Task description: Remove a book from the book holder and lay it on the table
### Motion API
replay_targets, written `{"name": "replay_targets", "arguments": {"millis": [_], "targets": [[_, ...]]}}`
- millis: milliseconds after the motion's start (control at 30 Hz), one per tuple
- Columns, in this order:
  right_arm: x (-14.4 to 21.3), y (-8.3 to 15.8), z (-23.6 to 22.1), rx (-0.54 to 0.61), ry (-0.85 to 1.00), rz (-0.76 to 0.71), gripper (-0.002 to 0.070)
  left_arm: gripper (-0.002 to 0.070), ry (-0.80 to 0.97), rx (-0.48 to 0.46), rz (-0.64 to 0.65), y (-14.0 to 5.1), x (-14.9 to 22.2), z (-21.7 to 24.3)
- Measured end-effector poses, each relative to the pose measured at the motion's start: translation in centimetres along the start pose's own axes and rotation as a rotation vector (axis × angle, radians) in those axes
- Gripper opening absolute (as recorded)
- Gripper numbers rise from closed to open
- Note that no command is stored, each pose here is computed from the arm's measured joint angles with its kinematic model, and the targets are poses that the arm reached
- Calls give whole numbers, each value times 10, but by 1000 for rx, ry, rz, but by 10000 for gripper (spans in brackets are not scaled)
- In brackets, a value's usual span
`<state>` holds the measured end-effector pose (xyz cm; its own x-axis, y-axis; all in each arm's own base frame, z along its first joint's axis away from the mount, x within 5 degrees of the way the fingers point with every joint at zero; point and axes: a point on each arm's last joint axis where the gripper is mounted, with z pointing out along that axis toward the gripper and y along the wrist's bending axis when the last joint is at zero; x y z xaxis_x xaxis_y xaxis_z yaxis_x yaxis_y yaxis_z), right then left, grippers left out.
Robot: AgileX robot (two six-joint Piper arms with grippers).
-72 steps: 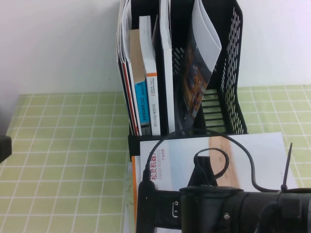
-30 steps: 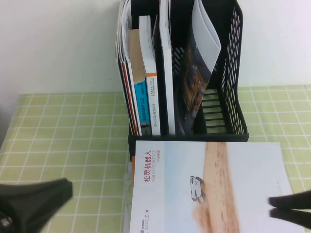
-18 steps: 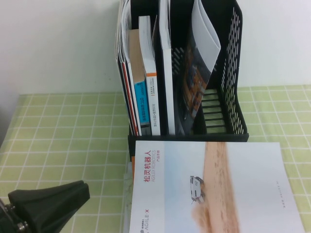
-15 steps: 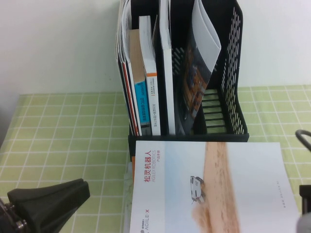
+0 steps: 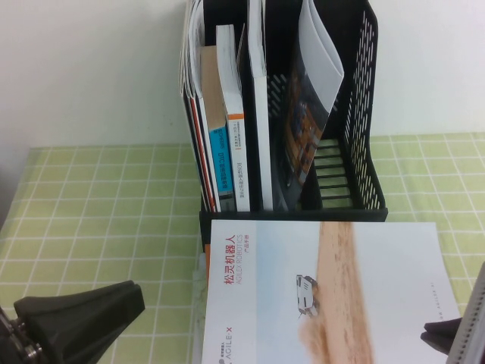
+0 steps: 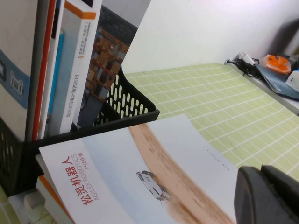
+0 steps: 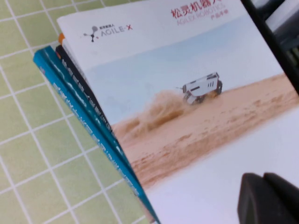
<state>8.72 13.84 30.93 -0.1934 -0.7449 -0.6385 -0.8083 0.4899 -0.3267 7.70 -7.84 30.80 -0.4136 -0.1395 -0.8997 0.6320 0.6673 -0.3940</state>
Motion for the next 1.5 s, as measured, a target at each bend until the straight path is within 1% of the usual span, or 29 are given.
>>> {"name": "replay_targets", "arguments": {"millis": [233,600,700,833,933,1000,1067,1133,1233,1333,1500], "targets": [[1,1,0,-13,16,36,-1,-3,0,0,0,0,0,0],[1,1,0,-14,16,39,-1,-3,15,-7,8,2,4,1],[1,1,0,-15,17,41,-1,-3,53,-28,53,7,13,3],[1,1,0,-15,17,43,-1,-3,104,-52,171,11,22,0],[1,1,0,-15,17,43,-1,-3,107,-77,262,13,26,-6],[1,1,0,-15,17,43,-1,-3,95,-121,292,20,32,-9],[1,1,0,-15,17,43,-1,-3,70,-207,286,30,39,-13],[1,1,0,-15,17,43,-1,-3,50,-309,253,43,48,-16],[1,1,0,-15,17,43,-1,-2,14,-451,134,60,66,-22],[1,1,0,-15,17,43,-1,-3,-22,-524,85,70,84,-29],[2,1,0,-15,17,47,-1,-3,-86,-590,54,80,110,-37]]}}
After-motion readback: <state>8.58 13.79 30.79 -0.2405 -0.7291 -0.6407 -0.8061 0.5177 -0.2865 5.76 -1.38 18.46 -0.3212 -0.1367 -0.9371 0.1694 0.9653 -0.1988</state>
